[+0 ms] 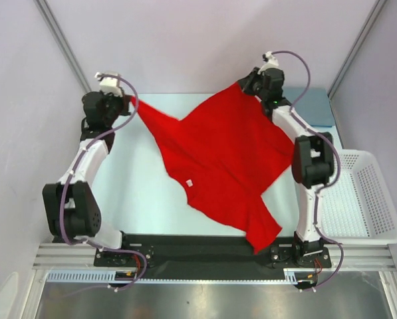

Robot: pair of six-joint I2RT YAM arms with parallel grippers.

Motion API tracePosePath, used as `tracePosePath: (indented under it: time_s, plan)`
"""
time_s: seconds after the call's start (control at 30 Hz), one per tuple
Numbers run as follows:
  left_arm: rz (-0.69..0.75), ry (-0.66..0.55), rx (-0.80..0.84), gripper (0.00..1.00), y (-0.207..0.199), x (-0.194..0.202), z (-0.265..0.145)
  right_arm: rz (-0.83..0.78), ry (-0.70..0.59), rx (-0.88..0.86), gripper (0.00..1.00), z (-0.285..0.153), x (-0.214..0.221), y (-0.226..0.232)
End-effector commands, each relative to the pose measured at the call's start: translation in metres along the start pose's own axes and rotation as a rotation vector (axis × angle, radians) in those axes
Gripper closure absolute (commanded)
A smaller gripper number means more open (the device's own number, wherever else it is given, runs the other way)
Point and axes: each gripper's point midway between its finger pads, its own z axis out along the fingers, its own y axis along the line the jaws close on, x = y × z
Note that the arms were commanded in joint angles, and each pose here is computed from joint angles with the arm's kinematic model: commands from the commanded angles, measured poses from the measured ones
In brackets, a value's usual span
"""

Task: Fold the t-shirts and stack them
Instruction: Flatten the tshirt out

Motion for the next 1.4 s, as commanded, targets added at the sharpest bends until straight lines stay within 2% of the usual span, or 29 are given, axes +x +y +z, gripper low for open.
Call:
tracePosePath:
  time_s: [0.0, 0.03, 0.07, 0.1, 0.13, 0.17, 0.23, 0.3, 0.47, 0.7, 0.83, 0.93, 1.1, 1.37]
  plan:
    - [0.006, -0.006, -0.137, 1.0, 0.07, 0.022, 0.009, -0.025, -0.088, -0.106, 1.0, 0.033, -0.032, 0.026]
    - [-0.015, 0.003, -0.173, 1.0, 0.089, 0.03, 0.008, -0.009, -0.028, -0.082, 1.0, 0.052, 0.0, 0.006]
    - [-0.037, 0.04, -0.18, 1.0, 0.097, 0.05, 0.014, -0.011, -0.031, -0.092, 1.0, 0.059, 0.0, 0.007]
    - [-0.044, 0.04, -0.166, 1.0, 0.101, 0.051, 0.017, -0.024, -0.064, -0.112, 1.0, 0.064, -0.015, 0.015]
    - [-0.055, 0.044, -0.173, 1.0, 0.108, 0.055, 0.018, -0.02, -0.048, -0.103, 1.0, 0.076, 0.003, 0.002]
    - [-0.068, 0.068, -0.165, 1.0, 0.11, 0.068, 0.025, -0.016, -0.059, -0.104, 1.0, 0.08, 0.002, 0.0]
    - [-0.07, 0.073, -0.159, 0.99, 0.113, 0.067, 0.033, -0.016, -0.09, -0.104, 1.0, 0.086, -0.007, -0.001]
    - [-0.073, 0.083, -0.157, 1.0, 0.117, 0.072, 0.04, -0.01, -0.081, -0.101, 1.0, 0.093, 0.003, -0.007]
    - [-0.13, 0.117, -0.26, 1.0, 0.138, 0.078, 0.039, 0.019, -0.121, -0.097, 1.0, 0.096, -0.004, -0.009]
    - [-0.219, 0.069, -0.124, 1.0, 0.12, 0.045, 0.05, 0.045, -0.156, -0.086, 1.0, 0.087, -0.03, -0.007]
    - [-0.309, 0.139, -0.097, 1.0, 0.112, 0.058, 0.058, 0.041, -0.15, -0.075, 1.0, 0.081, -0.033, -0.008]
    - [-0.325, 0.152, -0.087, 1.0, 0.107, 0.059, 0.06, 0.038, -0.143, -0.07, 1.0, 0.079, -0.035, -0.011]
    - [-0.297, 0.151, -0.107, 1.0, 0.104, 0.052, 0.054, 0.039, -0.137, -0.056, 1.0, 0.076, -0.036, -0.016]
    - [-0.293, 0.231, -0.274, 1.0, 0.133, 0.06, 0.045, 0.059, -0.136, -0.072, 1.0, 0.083, -0.031, -0.006]
